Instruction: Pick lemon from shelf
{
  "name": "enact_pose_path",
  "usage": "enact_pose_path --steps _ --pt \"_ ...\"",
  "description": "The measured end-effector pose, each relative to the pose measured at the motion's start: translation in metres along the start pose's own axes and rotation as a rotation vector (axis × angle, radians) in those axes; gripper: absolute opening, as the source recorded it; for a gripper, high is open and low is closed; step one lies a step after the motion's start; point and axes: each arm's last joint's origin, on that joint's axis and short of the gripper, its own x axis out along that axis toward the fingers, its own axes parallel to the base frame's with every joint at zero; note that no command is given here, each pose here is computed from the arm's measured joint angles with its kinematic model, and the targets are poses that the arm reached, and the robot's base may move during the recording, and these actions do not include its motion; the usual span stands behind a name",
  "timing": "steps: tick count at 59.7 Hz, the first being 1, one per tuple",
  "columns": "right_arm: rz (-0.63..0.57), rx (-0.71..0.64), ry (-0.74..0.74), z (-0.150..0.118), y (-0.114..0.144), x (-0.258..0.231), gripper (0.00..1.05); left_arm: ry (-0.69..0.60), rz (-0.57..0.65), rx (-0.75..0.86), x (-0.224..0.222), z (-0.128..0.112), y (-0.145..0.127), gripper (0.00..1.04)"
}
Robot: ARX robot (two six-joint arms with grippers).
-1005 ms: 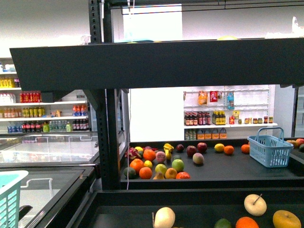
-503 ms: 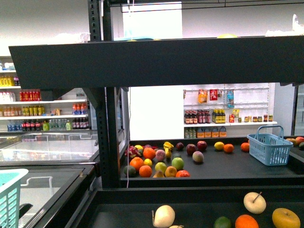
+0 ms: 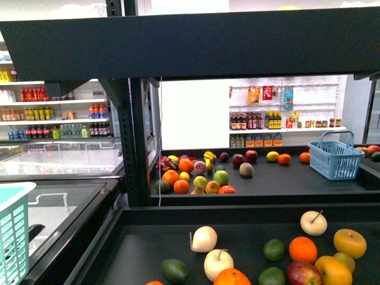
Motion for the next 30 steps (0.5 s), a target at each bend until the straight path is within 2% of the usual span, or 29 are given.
enact_pose_path --steps 7,20,30 --pt "0.000 0.000 0.000 0.000 0.000 0.000 0.97 -0.009 0.016 -0.127 0.021 0.017 0.011 0.97" --pt "0.000 0.000 0.000 0.000 0.000 0.000 0.97 -0.024 0.039 -0.240 0.062 0.029 0.028 0.97" --pt "0.000 0.000 0.000 0.000 0.000 0.000 0.97 -0.042 0.021 -0.301 0.100 0.036 0.026 0.97"
